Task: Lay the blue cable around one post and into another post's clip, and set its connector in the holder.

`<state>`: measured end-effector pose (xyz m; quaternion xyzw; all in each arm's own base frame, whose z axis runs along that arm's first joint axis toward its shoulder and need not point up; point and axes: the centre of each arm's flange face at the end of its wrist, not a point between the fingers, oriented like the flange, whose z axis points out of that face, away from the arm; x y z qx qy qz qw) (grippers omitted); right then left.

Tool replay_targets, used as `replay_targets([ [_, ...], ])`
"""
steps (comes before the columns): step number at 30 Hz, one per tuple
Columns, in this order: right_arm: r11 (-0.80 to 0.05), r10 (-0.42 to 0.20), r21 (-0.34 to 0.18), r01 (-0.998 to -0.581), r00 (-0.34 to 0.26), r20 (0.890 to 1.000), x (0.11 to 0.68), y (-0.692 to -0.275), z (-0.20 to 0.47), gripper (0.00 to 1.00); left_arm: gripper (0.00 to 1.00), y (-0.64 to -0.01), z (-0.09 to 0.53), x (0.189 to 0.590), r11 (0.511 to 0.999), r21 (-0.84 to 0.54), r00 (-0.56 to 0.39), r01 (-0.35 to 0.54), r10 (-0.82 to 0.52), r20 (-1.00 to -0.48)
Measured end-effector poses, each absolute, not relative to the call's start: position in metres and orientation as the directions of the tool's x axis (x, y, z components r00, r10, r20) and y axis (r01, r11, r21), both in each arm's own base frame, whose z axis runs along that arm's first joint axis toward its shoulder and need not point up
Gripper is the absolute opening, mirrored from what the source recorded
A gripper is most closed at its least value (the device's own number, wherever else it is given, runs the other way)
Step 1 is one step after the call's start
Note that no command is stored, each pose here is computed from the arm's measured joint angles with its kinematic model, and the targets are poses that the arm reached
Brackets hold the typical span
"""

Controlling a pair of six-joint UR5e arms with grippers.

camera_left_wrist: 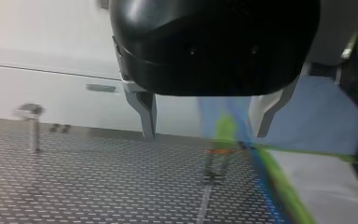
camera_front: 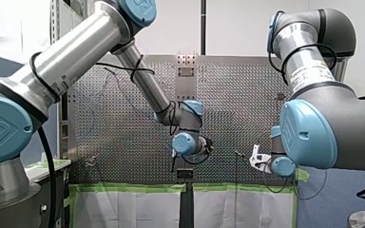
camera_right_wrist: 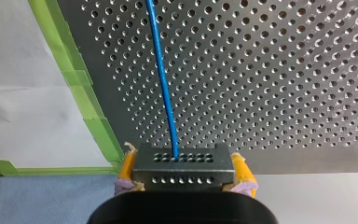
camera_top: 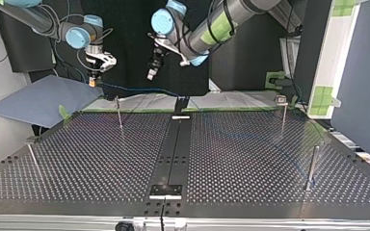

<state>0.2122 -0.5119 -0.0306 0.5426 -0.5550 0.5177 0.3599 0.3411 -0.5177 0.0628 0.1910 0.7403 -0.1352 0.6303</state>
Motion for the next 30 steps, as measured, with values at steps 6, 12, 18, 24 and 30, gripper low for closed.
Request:
replay_targets([
  [6,-0.125,-0.231,-0.182,-0.975,-0.149,0.961,0.212,-0.512,-0.031,0.00,0.98,-0.513,0.031,0.338,0.889,0.062,-0.166,0.453,0.152,-0.974],
  [12,-0.125,-0.233,-0.179,-0.976,-0.147,0.961,0.212,-0.511,-0.031,0.00,0.98,-0.507,0.003,0.337,0.889,0.076,-0.196,0.452,0.182,-0.963],
  [18,-0.125,-0.235,-0.179,-0.976,-0.146,0.961,0.212,-0.511,-0.031,0.00,0.98,-0.502,-0.025,0.340,0.892,0.078,-0.229,0.445,0.198,-0.953],
  [24,-0.125,-0.235,-0.179,-0.976,-0.146,0.961,0.212,-0.511,-0.031,0.00,0.98,-0.503,-0.045,0.345,0.896,0.054,-0.269,0.440,0.189,-0.944],
  [30,-0.125,-0.235,-0.179,-0.976,-0.146,0.961,0.212,-0.511,-0.031,0.00,0.98,-0.503,-0.070,0.349,0.902,0.029,-0.325,0.431,0.185,-0.927],
])
